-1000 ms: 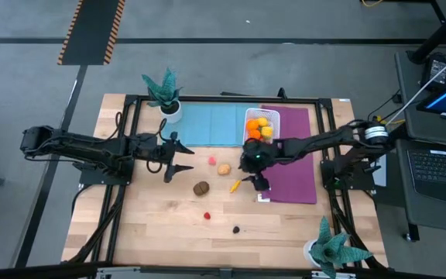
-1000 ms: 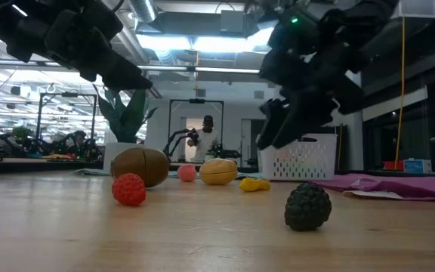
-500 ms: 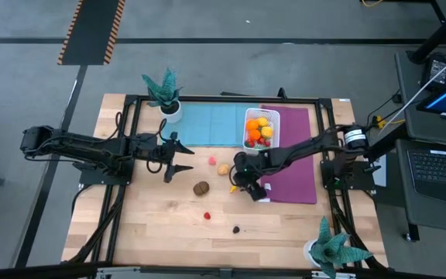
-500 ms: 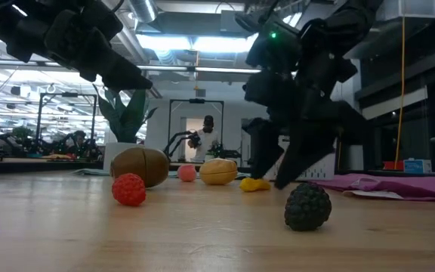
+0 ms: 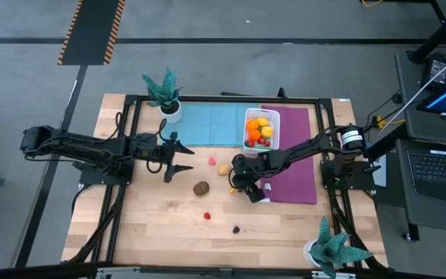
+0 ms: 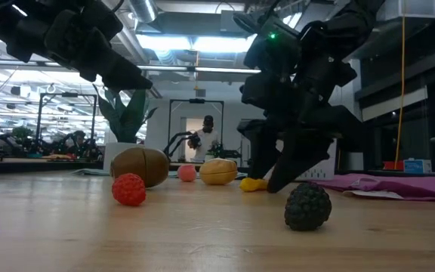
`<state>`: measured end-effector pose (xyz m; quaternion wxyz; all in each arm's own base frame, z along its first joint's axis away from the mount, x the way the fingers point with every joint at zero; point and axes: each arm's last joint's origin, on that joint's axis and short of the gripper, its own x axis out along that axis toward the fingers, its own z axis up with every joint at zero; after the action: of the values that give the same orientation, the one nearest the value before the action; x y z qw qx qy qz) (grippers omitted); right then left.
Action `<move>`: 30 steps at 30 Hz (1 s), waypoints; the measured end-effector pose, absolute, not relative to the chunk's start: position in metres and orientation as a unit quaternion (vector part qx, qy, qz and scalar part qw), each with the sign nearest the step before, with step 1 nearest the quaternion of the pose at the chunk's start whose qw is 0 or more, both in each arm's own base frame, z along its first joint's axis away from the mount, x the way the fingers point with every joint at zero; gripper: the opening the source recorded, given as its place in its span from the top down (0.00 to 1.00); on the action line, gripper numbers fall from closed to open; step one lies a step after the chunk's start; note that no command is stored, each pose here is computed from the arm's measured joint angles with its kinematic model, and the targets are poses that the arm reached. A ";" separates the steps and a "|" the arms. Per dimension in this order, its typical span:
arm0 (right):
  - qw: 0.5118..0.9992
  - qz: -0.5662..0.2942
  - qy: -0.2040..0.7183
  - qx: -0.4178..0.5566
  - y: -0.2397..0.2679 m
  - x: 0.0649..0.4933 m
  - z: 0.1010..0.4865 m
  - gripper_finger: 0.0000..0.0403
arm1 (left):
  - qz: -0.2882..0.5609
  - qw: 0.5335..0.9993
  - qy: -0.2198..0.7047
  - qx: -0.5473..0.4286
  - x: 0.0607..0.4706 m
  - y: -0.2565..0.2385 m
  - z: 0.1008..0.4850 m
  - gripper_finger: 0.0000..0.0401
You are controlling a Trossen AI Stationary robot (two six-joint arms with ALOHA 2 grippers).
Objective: Pick and placing Produce into tupperware
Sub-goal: Put the yellow corn into the white container
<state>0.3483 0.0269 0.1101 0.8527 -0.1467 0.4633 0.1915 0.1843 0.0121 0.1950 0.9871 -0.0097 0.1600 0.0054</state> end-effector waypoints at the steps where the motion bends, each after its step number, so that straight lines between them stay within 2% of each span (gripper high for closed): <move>1: 0.853 0.192 0.462 -0.147 0.027 0.349 0.110 0.51 | 0.005 0.987 0.160 -0.010 0.184 0.012 0.195 0.35; 23: 0.861 0.194 0.448 -0.144 0.027 0.351 0.110 0.89 | 0.005 0.987 0.160 -0.010 0.184 0.012 0.195 0.35; 27: 0.871 0.171 0.448 -0.109 0.022 0.352 0.113 0.97 | 0.005 0.987 0.160 -0.010 0.184 0.012 0.195 0.35; 30: 0.875 0.153 0.451 -0.081 0.014 0.352 0.117 0.97 | 0.006 0.987 0.161 -0.010 0.184 0.012 0.195 0.35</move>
<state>0.3523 0.0137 0.1174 0.8754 -0.0813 0.4515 0.1527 0.1842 0.0121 0.1945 0.9870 -0.0100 0.1606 0.0056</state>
